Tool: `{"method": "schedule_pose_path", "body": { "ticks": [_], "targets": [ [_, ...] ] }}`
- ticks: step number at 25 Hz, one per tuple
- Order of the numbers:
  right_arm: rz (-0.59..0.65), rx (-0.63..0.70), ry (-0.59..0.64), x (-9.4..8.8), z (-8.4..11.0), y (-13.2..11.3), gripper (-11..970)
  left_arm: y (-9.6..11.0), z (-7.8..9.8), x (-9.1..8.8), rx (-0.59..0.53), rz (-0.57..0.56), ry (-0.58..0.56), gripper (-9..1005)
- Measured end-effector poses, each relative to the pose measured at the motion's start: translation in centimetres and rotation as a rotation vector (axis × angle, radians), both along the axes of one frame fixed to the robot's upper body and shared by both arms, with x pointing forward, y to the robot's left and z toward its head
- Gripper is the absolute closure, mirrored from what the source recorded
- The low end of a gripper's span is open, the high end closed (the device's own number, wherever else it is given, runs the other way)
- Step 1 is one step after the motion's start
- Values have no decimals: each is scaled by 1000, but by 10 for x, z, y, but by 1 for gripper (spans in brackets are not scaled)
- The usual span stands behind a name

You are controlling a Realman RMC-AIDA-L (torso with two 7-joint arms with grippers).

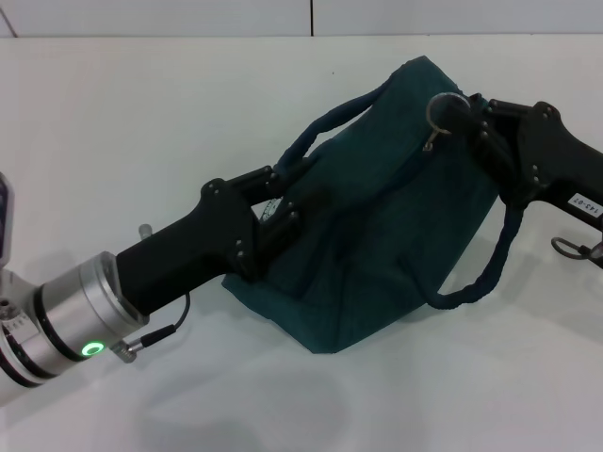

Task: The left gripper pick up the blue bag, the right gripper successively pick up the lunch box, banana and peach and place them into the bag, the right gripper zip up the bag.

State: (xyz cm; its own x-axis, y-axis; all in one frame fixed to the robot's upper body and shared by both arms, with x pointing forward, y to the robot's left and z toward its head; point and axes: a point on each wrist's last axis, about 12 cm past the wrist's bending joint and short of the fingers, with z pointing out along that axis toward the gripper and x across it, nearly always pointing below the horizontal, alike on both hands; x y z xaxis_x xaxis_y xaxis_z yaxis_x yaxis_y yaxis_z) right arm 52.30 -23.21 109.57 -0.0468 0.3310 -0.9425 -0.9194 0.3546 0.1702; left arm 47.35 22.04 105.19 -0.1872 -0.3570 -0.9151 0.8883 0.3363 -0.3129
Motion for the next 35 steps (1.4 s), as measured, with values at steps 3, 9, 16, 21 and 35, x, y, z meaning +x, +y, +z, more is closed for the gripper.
{"method": "schedule_pose_path", "body": {
  "ticks": [3, 9, 16, 21, 35],
  "targets": [
    [0, 0, -1, 0, 0, 0, 947, -1, 0, 1, 4, -3, -1, 700],
    [0, 0, -1, 0, 0, 0, 947, -1, 0, 2, 16, -2, -8, 709],
    [-10, 5, 0, 0, 0, -2, 946, -1, 0, 2, 17, -2, -8, 912],
    [-56, 23, 8, 2, 0, -8, 946, 1, -1, 1, 22, 1, -9, 933],
    [-280, -22, 36, 13, -11, -29, 946, 11, -3, -5, 44, 12, -17, 933]
  ]
}}
